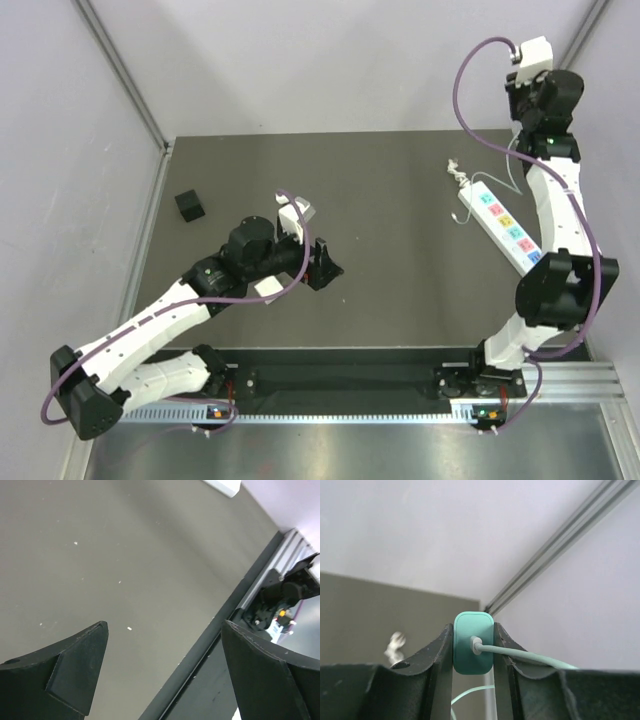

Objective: Insert the plug

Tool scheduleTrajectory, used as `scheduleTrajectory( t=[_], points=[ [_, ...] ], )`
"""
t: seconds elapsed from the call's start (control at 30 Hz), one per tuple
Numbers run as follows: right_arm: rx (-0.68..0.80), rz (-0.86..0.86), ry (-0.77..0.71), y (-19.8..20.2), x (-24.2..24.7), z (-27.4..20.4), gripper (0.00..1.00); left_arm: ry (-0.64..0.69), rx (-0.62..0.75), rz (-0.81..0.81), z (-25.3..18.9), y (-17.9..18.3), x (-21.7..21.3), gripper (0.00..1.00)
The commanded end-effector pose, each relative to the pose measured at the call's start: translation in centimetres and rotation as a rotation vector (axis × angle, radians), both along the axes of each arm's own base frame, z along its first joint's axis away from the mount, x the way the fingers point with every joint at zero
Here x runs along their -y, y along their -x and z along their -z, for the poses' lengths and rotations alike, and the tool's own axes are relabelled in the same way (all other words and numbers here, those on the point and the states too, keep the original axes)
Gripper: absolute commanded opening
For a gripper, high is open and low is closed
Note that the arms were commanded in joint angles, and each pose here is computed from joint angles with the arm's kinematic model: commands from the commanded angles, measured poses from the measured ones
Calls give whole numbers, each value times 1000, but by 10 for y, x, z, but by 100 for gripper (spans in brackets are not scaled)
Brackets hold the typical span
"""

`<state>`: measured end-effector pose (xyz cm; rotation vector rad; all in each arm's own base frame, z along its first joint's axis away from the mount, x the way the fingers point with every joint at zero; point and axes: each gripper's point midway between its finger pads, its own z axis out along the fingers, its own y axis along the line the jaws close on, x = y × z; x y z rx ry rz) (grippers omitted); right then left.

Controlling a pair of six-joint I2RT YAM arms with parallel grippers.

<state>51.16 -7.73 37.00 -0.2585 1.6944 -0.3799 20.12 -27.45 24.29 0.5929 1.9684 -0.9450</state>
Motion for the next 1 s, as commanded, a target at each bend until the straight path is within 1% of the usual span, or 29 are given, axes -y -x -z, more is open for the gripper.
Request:
scheduleTrajectory(
  t=[0.0, 0.03, 0.07, 0.1, 0.13, 0.27, 0.3, 0.33, 0.4, 0.47, 0.5, 0.57, 0.67, 0.7, 0.73, 0.9, 0.97],
  points=[
    [137, 9, 142, -30, 14, -49, 0, -41, 52, -11, -6, -8, -4, 99],
    [175, 21, 160, -33, 17, -69, 0, -48, 58, -22, -5, -10, -5, 99],
    [180, 21, 172, -38, 18, -72, 0, -57, 57, -23, -3, -11, -5, 99],
    [161, 19, 194, -49, 21, -63, 0, -62, 62, -24, -3, -12, -5, 99],
    [192, 21, 209, -51, 21, -78, 0, -63, 67, -32, -4, -14, -6, 99],
    [231, -24, 269, -73, 18, -85, 0, -91, 60, -38, 5, -18, -6, 99],
    [212, -34, 290, -85, 19, -73, 0, -99, 53, -35, 5, -17, -6, 99],
    [248, -37, 297, -88, 18, -88, 0, -103, 49, -35, 6, -18, -5, 98],
    [292, -25, 265, -103, 23, -89, 0, -120, 46, -45, 11, -19, -7, 99],
    [367, -10, 219, -104, 34, -106, 0, -123, 54, -55, 12, -21, -8, 99],
    [441, -15, 148, -104, 35, -118, 0, -134, 58, -66, 14, -23, -10, 99],
    [500, -43, 52, -103, 39, -126, 1, -145, 54, -73, 18, -26, -10, 99],
    [543, -55, 73, -106, 40, -133, 0, -174, 31, -73, 24, -28, -9, 99],
    [528, -54, 78, -113, 41, -125, 0, -171, 31, -68, 23, -27, -8, 99],
    [543, -50, 91, -111, 41, -134, 0, -171, 28, -68, 24, -27, -8, 99],
    [574, -42, 160, -115, 50, -142, 0, -160, 37, -64, 22, -27, -7, 99],
    [646, -45, 188, -105, 52, -165, 0, -160, 41, -70, 22, -28, -7, 99]
  ],
)
